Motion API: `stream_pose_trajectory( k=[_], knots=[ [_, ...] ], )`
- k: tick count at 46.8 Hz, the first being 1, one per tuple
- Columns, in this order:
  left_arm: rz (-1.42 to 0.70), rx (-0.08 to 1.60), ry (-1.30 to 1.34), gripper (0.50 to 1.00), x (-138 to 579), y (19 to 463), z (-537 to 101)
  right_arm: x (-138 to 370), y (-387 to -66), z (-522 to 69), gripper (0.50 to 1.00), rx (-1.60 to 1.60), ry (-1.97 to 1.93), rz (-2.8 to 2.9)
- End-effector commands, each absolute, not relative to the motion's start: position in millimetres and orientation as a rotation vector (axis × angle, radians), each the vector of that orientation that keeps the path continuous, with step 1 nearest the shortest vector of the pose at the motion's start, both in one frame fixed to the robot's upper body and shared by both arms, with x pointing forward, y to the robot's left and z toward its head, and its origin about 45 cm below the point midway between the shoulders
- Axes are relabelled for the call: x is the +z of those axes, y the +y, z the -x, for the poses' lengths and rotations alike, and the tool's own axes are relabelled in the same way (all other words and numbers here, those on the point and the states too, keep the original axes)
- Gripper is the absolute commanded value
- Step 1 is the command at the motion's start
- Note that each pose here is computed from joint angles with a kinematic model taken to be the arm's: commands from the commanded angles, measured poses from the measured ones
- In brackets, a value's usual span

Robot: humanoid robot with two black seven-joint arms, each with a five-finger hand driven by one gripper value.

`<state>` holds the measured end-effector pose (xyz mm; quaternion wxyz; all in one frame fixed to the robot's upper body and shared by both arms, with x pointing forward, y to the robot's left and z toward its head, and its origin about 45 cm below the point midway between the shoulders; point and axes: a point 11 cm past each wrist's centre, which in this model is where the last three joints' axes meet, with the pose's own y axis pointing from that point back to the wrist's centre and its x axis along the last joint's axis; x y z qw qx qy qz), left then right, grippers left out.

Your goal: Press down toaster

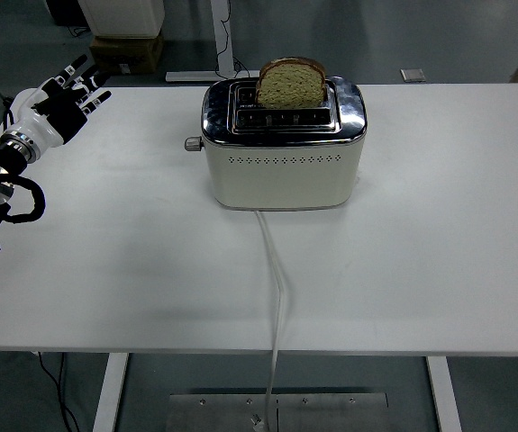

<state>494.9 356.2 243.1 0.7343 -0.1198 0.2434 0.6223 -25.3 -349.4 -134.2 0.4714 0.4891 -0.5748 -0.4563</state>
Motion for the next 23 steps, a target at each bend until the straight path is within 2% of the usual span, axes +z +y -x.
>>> stream_pose_trajectory(
  k=[1, 23],
  knots=[
    [0.263, 1.367, 0.536, 1.000, 243.0, 355.7, -495.0, -134.2, -349.4, 25.1, 1.000, -1.117, -1.408, -1.198],
    [0.264, 1.365, 0.535, 1.000, 243.5, 354.7, -495.4, -134.2, -349.4, 25.1, 1.000, -1.117, -1.408, -1.198]
  ],
)
